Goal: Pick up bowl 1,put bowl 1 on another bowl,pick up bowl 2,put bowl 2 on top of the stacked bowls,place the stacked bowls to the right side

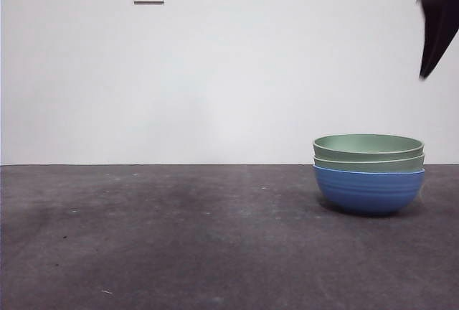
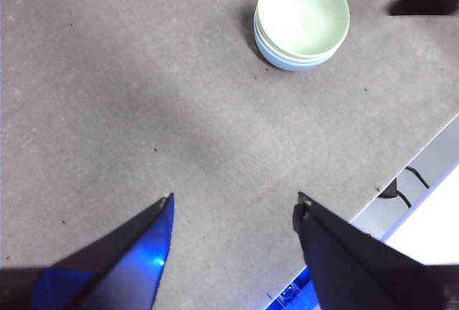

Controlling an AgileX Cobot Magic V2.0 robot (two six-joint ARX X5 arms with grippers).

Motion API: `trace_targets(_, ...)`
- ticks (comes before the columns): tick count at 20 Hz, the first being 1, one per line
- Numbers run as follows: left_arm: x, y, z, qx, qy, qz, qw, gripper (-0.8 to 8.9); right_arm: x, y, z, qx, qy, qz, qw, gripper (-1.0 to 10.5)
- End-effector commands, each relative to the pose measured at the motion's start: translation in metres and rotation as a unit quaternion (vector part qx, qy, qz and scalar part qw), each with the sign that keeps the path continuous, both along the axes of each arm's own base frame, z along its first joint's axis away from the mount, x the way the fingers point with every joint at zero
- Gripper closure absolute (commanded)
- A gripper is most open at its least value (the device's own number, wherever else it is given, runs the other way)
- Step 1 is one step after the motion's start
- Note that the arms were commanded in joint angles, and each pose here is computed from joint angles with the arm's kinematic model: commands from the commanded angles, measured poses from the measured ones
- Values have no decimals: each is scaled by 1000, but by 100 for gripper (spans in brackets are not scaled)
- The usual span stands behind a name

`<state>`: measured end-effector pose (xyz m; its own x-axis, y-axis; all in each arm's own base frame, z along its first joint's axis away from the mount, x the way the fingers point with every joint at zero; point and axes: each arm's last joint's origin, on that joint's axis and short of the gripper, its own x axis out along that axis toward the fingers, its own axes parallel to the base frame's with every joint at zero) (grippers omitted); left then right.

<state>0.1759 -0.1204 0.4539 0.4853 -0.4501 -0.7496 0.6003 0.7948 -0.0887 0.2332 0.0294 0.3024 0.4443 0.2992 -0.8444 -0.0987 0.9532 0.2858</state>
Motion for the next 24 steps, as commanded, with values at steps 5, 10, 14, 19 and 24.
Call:
trace_targets(5,-2,0,-1,8,2,-8,1000,554,-72,8,35,-14,-46,77,996,956)
trace_targets(10,-3,1,-2,18,3,-17,1000,822,-85,7,41,-14,-66,83,994,957)
trace_targets(14,-2,1,-1,16,1,-17,1000,817,-85,7,41,-12,-64,78,995,941)
trace_targets(19,-2,0,-1,16,-1,-16,1000,816,-85,7,41,-12,-64,78,995,941)
trace_targets(24,-1,6,2,41,-33,-3,999,816,-85,7,41,-12,-64,78,995,941)
